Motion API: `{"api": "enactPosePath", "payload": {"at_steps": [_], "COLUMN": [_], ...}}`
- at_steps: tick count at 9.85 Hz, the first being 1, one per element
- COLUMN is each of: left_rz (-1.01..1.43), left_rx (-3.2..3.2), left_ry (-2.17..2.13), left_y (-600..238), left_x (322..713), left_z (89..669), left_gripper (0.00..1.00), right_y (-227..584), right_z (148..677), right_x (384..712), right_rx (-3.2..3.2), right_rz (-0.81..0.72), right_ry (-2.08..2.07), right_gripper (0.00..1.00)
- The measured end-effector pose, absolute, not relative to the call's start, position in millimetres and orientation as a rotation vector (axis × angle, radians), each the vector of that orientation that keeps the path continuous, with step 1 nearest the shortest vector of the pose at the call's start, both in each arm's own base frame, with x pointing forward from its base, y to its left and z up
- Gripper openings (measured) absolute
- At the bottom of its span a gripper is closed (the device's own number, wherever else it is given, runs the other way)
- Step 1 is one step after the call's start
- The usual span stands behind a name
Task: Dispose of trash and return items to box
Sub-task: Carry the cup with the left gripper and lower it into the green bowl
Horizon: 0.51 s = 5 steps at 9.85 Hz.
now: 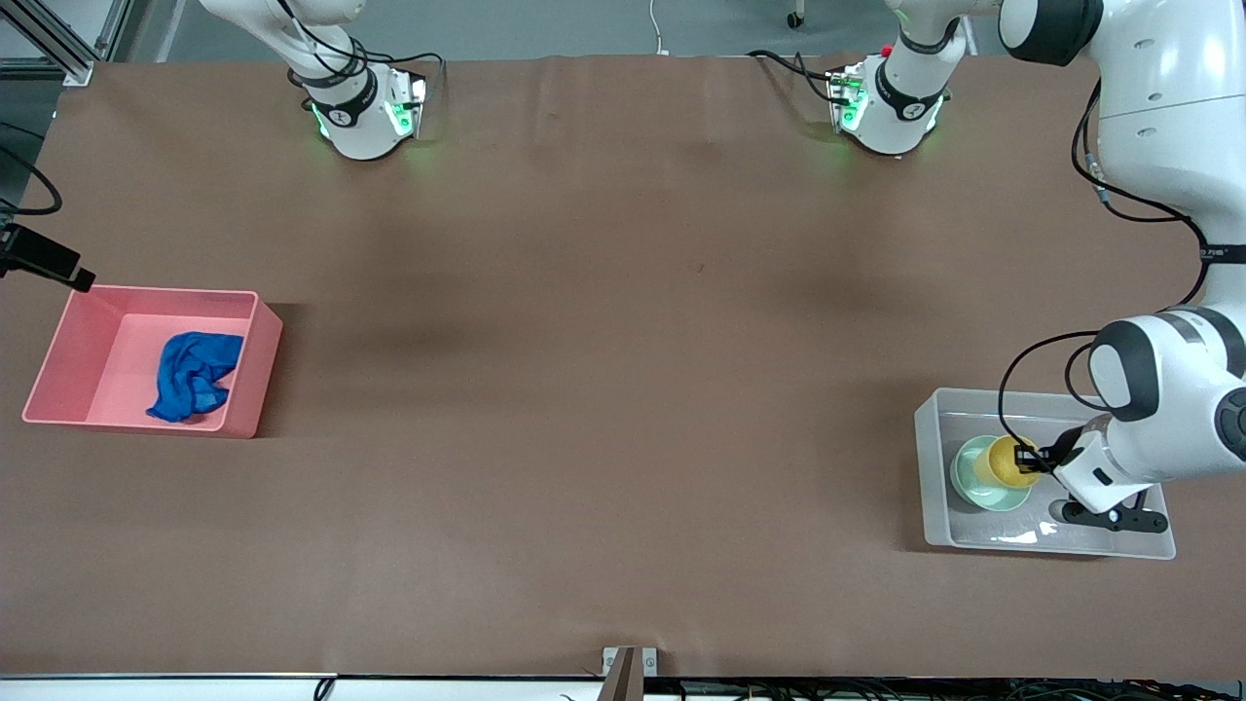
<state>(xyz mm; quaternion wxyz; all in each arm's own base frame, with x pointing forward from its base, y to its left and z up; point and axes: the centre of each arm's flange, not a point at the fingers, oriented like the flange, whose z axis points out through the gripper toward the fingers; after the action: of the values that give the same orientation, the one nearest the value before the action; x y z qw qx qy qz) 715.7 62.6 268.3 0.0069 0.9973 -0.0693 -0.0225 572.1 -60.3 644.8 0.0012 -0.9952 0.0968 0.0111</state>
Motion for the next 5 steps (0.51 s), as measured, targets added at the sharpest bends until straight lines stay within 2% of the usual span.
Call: {"api": "enactPosePath", "payload": {"at_steps": [1, 5], "left_rz": [-0.082, -0.031], "left_rx": [3.115, 3.117], "left_ry": [-0.229, -0.234], "left_y": [65, 66], "left_x": [714, 719], "left_z": [264, 281], "left_gripper": [0.12, 0.67], "right_y": [-60, -61], "right_z": [645, 645], "right_x": [572, 572], "right_rx": [-3.124, -3.124], "right_rz": [0.035, 0.035], "right_ry": [0.304, 0.305], "right_gripper": [1.0, 1.0]}}
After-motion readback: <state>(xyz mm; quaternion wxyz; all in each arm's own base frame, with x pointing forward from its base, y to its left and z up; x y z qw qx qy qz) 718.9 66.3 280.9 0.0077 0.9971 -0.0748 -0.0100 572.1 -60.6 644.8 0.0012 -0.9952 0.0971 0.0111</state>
